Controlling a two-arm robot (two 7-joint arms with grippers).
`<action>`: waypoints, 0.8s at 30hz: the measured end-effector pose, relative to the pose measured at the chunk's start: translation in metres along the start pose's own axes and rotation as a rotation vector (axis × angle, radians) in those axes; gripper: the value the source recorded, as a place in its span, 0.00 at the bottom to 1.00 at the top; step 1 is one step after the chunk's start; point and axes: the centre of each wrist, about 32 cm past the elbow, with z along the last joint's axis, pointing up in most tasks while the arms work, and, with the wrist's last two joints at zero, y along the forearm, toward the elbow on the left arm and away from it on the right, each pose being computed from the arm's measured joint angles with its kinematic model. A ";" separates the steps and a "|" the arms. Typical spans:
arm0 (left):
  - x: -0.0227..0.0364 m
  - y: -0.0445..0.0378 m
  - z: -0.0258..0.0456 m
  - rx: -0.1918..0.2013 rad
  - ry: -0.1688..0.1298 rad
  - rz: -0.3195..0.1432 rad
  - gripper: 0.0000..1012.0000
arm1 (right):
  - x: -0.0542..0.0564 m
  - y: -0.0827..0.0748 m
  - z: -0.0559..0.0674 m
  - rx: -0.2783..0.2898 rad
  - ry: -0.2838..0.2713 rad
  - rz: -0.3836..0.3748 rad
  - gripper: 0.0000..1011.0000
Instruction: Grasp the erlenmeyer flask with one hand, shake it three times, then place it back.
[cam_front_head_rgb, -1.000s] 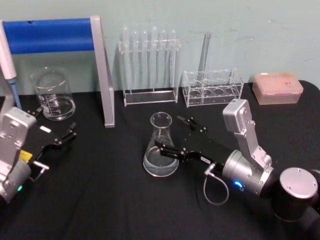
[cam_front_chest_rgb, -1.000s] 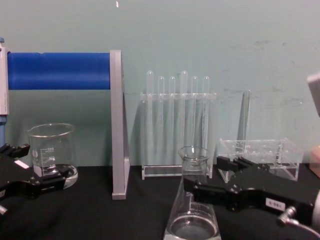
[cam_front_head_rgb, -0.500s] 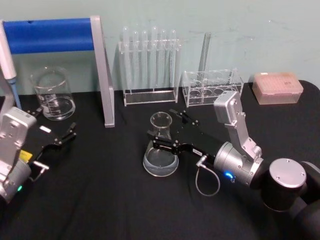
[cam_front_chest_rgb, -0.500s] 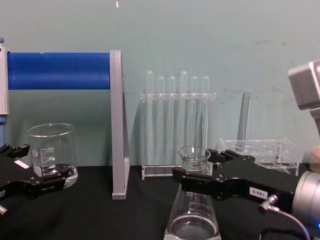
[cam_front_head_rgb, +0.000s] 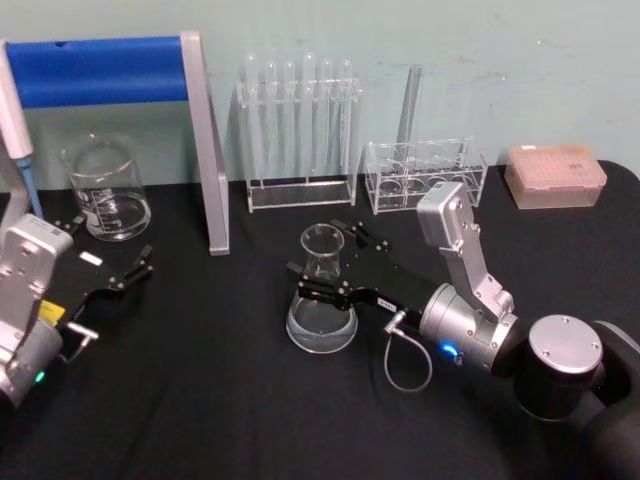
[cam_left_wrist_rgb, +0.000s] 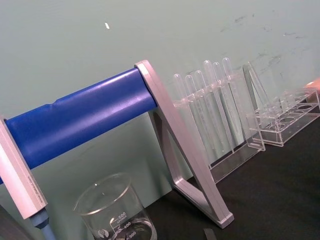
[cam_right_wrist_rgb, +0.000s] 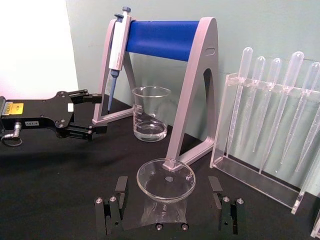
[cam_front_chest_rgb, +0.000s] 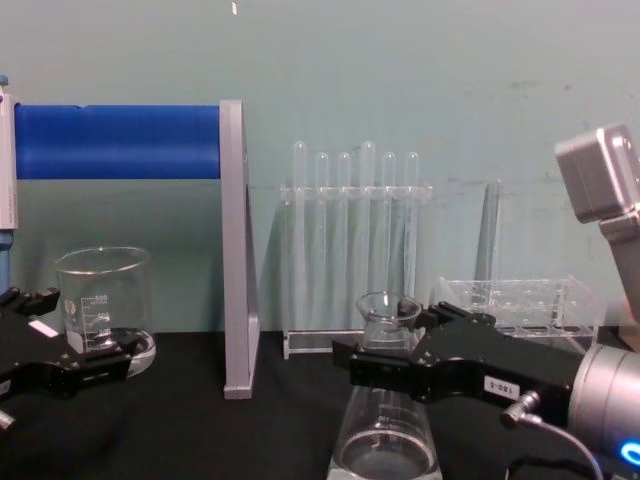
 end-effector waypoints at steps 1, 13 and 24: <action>0.0000 0.0000 0.0000 0.000 0.000 0.000 0.99 | 0.000 0.000 0.000 0.000 0.000 0.000 0.99; 0.0000 0.0000 0.0000 0.000 0.000 0.000 0.99 | 0.000 0.000 0.000 -0.001 0.000 0.000 0.89; 0.0000 0.0000 0.0000 0.000 0.000 0.000 0.99 | 0.000 0.000 0.000 -0.001 0.000 -0.001 0.59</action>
